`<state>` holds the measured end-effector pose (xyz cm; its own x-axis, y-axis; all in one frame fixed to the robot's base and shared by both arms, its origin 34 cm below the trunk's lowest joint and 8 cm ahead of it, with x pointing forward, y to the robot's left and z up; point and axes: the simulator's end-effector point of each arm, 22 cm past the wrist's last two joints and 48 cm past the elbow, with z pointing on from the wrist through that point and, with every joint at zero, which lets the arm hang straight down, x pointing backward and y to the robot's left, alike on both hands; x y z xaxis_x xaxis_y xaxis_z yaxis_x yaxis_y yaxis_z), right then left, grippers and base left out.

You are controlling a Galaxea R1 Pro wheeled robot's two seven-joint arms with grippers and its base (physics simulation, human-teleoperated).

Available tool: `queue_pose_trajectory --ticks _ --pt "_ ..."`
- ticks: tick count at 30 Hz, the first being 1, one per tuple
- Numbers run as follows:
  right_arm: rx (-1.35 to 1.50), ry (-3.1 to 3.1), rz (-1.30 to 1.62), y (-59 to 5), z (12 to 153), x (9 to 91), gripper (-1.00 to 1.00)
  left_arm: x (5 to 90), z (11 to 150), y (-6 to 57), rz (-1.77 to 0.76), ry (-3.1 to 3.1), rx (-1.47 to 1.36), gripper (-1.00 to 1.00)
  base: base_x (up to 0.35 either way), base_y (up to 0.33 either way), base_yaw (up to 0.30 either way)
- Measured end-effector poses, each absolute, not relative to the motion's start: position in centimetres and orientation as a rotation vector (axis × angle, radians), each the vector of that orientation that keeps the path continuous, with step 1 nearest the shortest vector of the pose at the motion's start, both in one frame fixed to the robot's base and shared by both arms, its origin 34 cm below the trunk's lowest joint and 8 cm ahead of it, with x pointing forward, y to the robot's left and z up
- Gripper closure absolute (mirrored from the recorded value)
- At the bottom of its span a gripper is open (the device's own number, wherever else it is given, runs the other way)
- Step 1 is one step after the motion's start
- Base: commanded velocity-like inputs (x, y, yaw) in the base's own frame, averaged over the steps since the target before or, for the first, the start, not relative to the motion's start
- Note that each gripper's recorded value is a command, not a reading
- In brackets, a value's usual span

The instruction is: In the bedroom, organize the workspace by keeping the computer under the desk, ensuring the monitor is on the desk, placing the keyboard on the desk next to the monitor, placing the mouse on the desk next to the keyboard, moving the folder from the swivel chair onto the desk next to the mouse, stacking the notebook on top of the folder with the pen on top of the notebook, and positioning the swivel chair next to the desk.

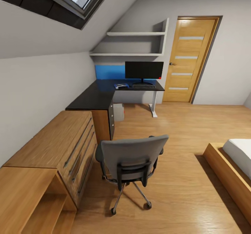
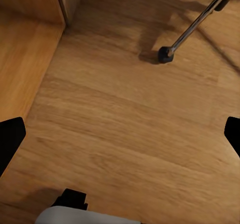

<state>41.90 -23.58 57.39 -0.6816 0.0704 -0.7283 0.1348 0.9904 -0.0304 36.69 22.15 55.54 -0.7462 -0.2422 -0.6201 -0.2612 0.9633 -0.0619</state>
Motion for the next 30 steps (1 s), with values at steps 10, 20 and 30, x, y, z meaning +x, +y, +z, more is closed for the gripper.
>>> queue_pose_trajectory --ticks 10,20,30 --pt "0.142 2.322 -0.103 -23.6 55.9 42.0 -1.0 36.8 54.1 22.2 0.041 2.443 -0.355 -1.0 0.0 0.0 0.0" --pt "0.141 2.322 -0.103 -23.6 54.4 42.0 -1.0 36.8 52.6 21.9 0.042 2.444 -0.362 -1.0 0.0 0.0 0.0" --pt "0.141 2.322 -0.103 -23.6 52.8 42.1 -1.0 36.8 51.0 21.8 0.041 2.444 -0.363 -1.0 0.0 0.0 0.0"
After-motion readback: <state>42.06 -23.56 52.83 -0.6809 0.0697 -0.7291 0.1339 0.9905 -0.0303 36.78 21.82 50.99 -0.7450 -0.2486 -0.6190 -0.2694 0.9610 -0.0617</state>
